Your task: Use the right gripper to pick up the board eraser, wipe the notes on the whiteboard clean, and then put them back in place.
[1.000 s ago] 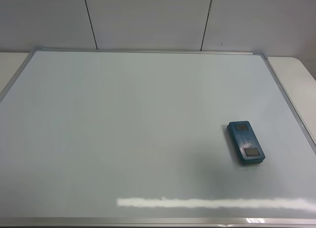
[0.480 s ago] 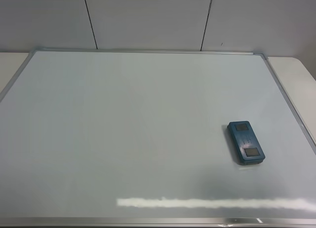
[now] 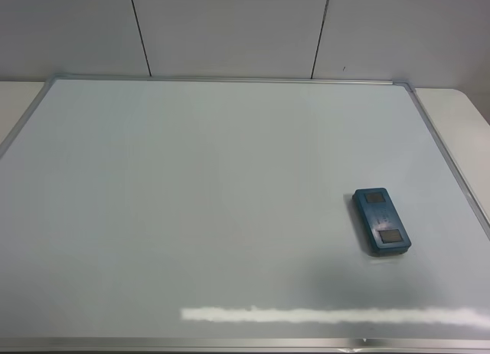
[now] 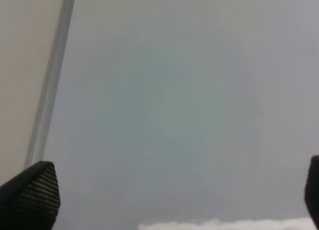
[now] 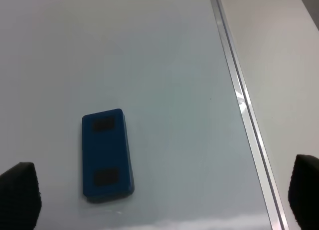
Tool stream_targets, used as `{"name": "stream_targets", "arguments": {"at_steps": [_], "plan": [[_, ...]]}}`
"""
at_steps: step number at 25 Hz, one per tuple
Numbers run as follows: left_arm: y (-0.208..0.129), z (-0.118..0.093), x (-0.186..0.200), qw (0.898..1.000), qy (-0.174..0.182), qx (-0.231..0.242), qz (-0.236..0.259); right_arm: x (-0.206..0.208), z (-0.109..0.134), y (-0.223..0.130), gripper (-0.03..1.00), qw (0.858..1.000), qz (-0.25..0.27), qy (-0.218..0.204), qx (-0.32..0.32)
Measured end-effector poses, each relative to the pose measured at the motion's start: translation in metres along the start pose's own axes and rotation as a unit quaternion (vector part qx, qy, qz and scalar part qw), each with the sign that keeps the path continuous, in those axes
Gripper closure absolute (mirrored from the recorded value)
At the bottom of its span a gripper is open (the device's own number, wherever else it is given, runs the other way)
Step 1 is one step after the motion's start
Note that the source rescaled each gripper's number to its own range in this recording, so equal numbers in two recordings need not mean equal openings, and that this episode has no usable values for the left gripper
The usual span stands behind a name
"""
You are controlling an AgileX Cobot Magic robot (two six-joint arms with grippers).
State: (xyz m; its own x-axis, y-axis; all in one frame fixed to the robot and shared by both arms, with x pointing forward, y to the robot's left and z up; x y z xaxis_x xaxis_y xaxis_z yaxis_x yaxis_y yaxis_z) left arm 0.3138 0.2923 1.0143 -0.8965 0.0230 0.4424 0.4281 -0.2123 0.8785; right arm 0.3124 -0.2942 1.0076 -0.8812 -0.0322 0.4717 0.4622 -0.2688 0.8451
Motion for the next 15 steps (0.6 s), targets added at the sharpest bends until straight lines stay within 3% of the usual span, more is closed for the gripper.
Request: {"name": "stream_targets", "arguments": {"at_steps": [15], "plan": [[0.0000,0.0000,0.0000,1.000,0.000,0.000,0.000,-0.0003,0.0021,0.0003,-0.03,1.000,-0.001,0.006,0.001]]}}
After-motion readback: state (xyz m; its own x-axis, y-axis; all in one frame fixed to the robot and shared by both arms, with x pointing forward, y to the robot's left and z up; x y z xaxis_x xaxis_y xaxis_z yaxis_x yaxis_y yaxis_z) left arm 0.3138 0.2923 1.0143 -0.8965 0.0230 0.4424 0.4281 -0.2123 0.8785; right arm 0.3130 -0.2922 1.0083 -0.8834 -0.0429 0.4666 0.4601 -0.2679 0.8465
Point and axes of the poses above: a point on each arm's last joint axis where the gripper is mounted, x pointing back along that axis away from the gripper, z along the wrist's bending axis when the last joint is at zero, y = z × x, the point moved 9 cm from there along -x, pointing out along that axis toward the gripper, and after that the axes turned 12 degrees about -x, right-handed, at the moved point
